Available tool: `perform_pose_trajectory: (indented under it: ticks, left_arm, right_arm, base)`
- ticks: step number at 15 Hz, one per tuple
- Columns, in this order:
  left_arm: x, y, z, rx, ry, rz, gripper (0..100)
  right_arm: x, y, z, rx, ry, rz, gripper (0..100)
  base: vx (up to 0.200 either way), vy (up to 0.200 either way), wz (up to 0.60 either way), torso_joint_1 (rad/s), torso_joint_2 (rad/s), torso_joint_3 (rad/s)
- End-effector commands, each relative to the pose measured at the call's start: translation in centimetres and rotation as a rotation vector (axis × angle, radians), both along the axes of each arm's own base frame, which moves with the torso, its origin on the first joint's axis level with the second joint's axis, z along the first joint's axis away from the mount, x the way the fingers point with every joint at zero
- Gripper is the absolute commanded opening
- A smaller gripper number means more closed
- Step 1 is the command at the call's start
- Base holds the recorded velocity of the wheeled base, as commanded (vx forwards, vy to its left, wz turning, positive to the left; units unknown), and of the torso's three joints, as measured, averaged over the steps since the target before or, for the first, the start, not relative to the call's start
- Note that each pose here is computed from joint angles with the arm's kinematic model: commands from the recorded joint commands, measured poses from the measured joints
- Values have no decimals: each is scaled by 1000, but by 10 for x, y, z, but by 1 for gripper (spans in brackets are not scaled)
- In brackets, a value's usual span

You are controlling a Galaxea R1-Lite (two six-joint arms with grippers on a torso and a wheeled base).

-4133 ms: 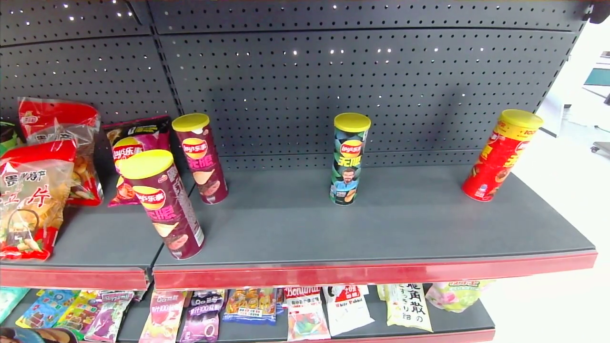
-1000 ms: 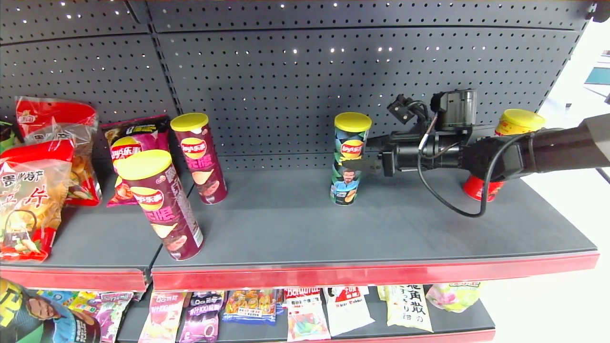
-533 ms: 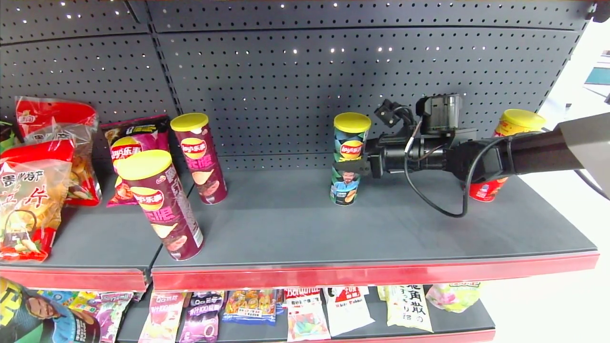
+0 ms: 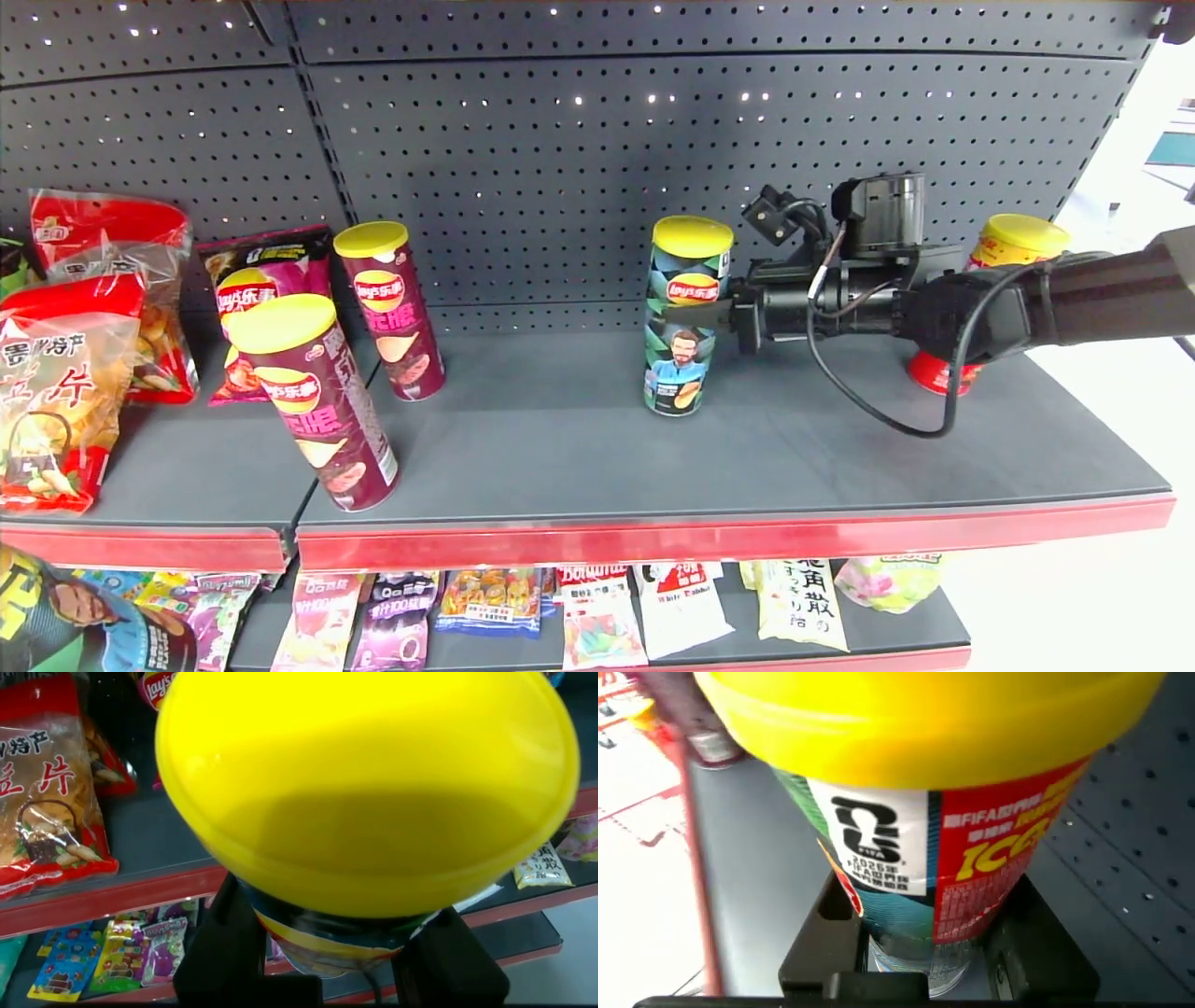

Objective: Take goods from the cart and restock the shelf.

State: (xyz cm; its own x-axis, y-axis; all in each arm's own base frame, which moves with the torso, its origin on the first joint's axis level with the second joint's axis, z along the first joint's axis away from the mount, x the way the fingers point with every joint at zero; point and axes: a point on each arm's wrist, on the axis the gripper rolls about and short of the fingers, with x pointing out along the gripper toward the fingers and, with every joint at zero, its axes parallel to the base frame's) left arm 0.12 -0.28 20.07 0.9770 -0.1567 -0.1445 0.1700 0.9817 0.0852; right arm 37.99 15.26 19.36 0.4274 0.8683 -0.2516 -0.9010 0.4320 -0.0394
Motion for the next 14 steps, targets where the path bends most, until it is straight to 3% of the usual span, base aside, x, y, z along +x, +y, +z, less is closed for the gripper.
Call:
perform_pose_trajectory:
  ticks: [1, 14]
  left_arm:
    - [-1, 0, 0, 0, -3, 0, 0]
    - [-1, 0, 4, -2, -16, 0, 0]
  right_arm:
    - [-45, 0, 17, -2, -6, 40, 0]
    - [-57, 23, -13, -34, -23, 90, 0]
  base:
    - [0, 0, 0, 0, 0, 0]
    - [0, 0, 0, 0, 0, 0]
